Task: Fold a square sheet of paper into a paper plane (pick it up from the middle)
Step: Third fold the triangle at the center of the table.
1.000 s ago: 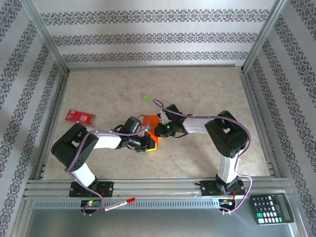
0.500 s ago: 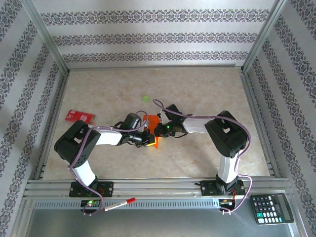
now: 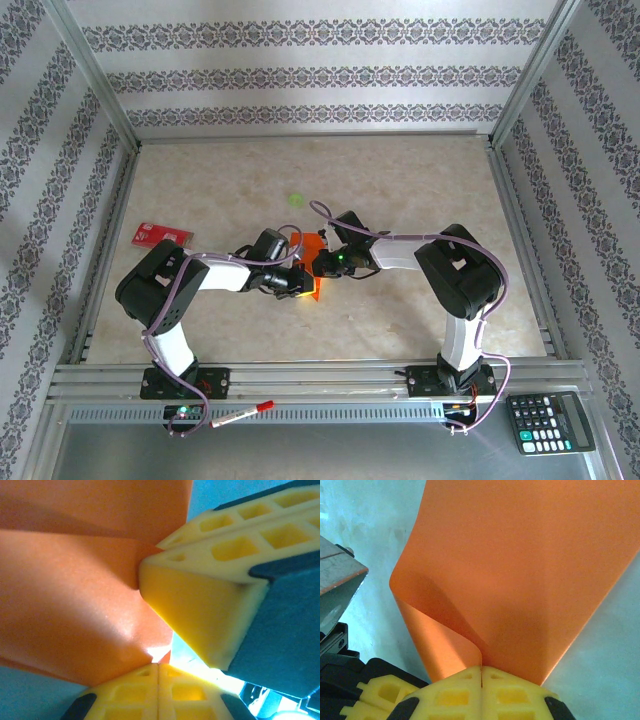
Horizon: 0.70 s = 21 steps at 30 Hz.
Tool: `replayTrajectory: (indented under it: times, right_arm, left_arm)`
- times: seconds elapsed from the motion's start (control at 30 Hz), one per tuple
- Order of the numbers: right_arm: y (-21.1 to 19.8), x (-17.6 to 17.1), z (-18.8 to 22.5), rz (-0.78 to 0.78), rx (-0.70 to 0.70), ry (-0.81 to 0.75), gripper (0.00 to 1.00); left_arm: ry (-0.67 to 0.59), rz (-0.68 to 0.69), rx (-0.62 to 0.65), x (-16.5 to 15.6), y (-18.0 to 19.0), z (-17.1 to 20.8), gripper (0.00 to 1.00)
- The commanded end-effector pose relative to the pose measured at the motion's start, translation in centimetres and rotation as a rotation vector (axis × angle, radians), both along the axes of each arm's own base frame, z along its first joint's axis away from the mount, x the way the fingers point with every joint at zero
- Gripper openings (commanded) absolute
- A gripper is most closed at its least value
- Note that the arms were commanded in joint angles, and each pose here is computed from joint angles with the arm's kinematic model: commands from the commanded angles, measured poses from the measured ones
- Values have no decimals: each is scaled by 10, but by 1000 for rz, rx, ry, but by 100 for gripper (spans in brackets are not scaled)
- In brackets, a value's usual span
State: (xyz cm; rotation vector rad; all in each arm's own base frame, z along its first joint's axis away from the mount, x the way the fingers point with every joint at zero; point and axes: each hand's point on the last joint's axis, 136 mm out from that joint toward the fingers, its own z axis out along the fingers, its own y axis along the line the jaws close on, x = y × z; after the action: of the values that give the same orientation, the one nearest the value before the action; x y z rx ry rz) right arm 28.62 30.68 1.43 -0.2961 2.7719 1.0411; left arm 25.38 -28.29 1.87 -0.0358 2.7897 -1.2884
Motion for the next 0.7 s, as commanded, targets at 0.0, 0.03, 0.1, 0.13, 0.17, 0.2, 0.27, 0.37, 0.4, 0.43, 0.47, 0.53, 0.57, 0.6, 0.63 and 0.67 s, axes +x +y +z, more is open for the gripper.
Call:
replayTrajectory:
  times: [0.0,0.03,0.1,0.13,0.17,0.2,0.27,0.37,0.4,0.43,0.47,0.53,0.57,0.6,0.63,0.67]
  right_arm:
    - [-33,-16,-45,-53,-165,99,1]
    - [-33,-16,-45,-54,-166,99,1]
    - [-34,-17,-45,-54,-166,100,1]
    - [-34,-17,-45,-53,-166,100,1]
    - [-34,-17,-45,-55,-167,100,1]
    - [-34,-17,-45,-54,-167,100,1]
    - [-34,-17,-45,-52,-168,99,1]
    - [-35,-16,-45,-54,-167,99,1]
    - [-35,-16,-45,-55,-167,99,1]
    - [-35,-16,-45,-54,-167,100,1]
    - [-35,-16,-46,-54,-166,100,1]
    - [-33,-15,-44,-53,-162,99,1]
    - [-33,-15,-44,-53,-160,99,1]
    - [-33,-15,-44,-52,-159,100,1]
    - [-32,-15,-43,-52,-158,97,1]
    - [-33,-15,-44,-54,-160,100,1]
  left_arm:
    - [10,-13,20,-9,3,-3,10]
    - [-1,-10,5,-7,2,2,11]
    - [-30,-1,-23,-4,-1,12,12]
    - [-33,1,-32,-3,-2,15,12]
    - [-31,4,-35,-4,-1,16,12]
    - [-26,3,-41,-5,-1,17,12]
    - [-13,3,-45,-9,0,15,12]
    - [4,-6,-48,-16,0,12,10]
    - [9,-12,-51,-17,-1,11,9]
    - [12,-22,-56,-19,-3,11,9]
    - [17,-30,-58,-20,-4,10,9]
    - [22,-35,-69,-18,-9,9,9]
    - [23,-35,-76,-17,-10,8,9]
    - [28,-35,-80,-17,-11,7,9]
    - [27,-34,-86,-15,-13,8,9]
    - [24,-33,-87,-14,-13,8,9]
